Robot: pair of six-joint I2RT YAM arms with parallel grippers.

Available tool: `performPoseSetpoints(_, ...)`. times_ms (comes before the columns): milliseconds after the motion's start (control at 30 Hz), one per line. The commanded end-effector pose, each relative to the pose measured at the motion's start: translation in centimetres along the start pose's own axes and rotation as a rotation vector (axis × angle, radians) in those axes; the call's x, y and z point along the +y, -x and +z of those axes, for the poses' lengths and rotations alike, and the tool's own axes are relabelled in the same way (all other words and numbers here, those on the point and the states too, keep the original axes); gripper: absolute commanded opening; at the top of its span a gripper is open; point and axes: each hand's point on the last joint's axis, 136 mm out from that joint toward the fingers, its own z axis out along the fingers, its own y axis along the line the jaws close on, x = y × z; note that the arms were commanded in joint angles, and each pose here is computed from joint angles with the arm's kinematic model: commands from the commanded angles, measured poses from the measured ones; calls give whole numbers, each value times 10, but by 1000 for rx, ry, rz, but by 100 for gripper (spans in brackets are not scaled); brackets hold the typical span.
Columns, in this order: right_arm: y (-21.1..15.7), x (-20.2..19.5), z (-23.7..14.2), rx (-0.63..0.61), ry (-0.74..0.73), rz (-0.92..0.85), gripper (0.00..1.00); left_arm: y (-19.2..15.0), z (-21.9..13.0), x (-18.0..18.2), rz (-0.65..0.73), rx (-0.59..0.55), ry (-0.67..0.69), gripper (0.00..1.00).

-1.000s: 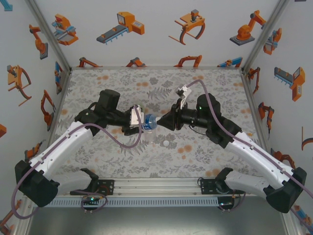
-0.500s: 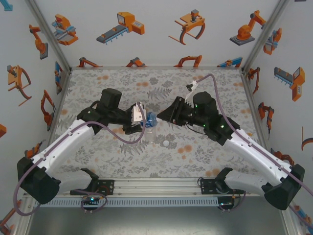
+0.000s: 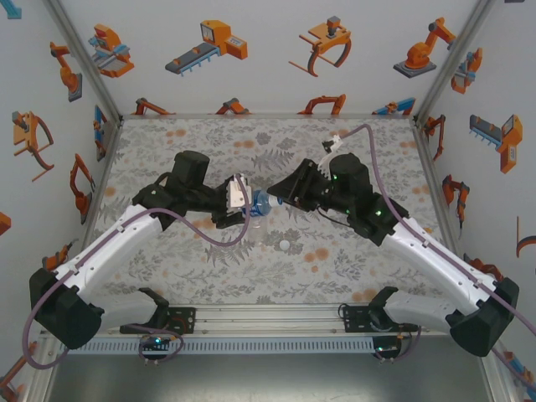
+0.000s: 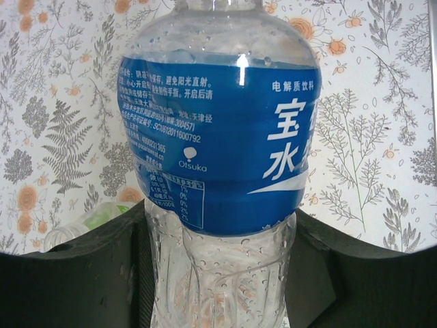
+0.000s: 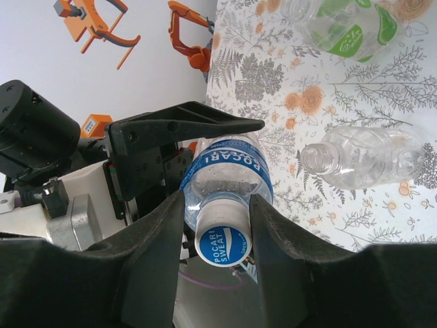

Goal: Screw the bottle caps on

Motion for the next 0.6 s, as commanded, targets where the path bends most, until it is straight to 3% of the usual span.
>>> performPoseSetpoints(0, -4, 6, 5, 31, 30, 33, 41, 8, -5, 9, 5, -14, 46, 2)
performPoseSetpoints(333, -8, 0, 11, 53, 12, 42, 41, 5, -6, 16, 0, 8, 88, 2)
performPoseSetpoints(500, -5, -2, 12, 35, 4, 31, 27, 9, -7, 9, 20, -14, 62, 4)
performPoseSetpoints(567, -3, -2, 12, 31, 3, 16, 23, 8, -7, 10, 17, -12, 63, 14)
